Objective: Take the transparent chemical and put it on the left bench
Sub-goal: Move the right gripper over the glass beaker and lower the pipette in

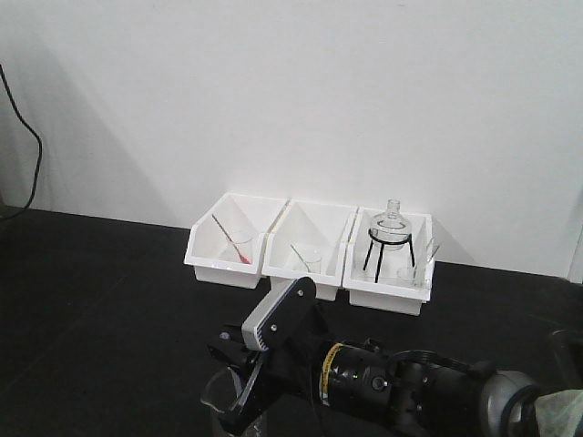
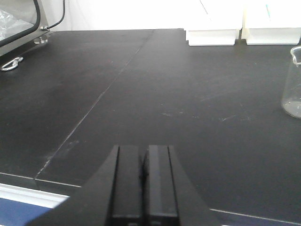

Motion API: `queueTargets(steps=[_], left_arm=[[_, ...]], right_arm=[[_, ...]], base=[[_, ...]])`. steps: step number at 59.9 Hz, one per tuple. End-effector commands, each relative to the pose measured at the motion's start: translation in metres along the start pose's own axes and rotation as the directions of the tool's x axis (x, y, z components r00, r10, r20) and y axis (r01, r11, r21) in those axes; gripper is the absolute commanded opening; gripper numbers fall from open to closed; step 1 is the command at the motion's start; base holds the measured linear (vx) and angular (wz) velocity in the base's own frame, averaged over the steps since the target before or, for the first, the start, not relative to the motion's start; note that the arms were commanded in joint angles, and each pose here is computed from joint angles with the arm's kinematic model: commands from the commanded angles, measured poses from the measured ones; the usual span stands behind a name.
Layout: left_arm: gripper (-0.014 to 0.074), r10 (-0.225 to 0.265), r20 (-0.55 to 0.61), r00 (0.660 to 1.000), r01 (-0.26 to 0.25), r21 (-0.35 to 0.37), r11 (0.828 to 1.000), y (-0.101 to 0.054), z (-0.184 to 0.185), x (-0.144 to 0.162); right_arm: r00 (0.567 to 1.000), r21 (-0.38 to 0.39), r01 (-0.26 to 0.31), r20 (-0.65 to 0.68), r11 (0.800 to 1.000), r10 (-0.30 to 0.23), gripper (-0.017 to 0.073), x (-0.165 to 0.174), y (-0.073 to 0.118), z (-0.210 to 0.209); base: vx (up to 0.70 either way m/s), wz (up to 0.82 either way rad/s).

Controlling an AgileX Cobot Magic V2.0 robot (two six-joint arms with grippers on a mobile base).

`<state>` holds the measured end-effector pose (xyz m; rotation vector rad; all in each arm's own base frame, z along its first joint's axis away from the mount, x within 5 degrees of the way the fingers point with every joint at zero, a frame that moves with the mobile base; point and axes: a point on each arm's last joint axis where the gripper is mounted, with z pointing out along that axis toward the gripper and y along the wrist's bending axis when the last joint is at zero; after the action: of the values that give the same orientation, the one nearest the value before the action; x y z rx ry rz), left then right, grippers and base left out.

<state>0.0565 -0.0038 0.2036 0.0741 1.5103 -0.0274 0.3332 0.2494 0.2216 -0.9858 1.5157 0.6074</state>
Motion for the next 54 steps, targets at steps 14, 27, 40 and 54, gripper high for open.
queueTargets(steps=[14, 27, 40, 54], left_arm=[[-0.0003, -0.009, 0.081, 0.997, 0.009, -0.002, 1.000, 0.000, -0.001, -0.003], [-0.0003, -0.009, 0.081, 0.997, 0.009, -0.002, 1.000, 0.000, -0.001, -0.003], [-0.0003, -0.009, 0.081, 0.997, 0.009, -0.002, 1.000, 0.000, -0.001, -0.003], [-0.0003, -0.009, 0.081, 0.997, 0.009, -0.002, 1.000, 0.000, -0.001, -0.003]], right_arm=[[0.993, 0.001, 0.007, 0.116, 1.000, -0.007, 0.0440, -0.024, -0.004, -0.002], [0.991, -0.001, -0.059, 0.119, 0.998, 0.058, 0.0597, -0.027, -0.005, -0.004], [0.994, 0.039, -0.034, 0.109, 0.999, 0.030, 0.0572, -0.072, 0.003, -0.050], [0.991, 0.058, -0.054, 0.125, 0.997, 0.046, 0.0562, -0.090, 0.036, -0.130]], base=[[0.00, 0.00], [0.00, 0.00], [0.00, 0.00], [0.00, 0.00]])
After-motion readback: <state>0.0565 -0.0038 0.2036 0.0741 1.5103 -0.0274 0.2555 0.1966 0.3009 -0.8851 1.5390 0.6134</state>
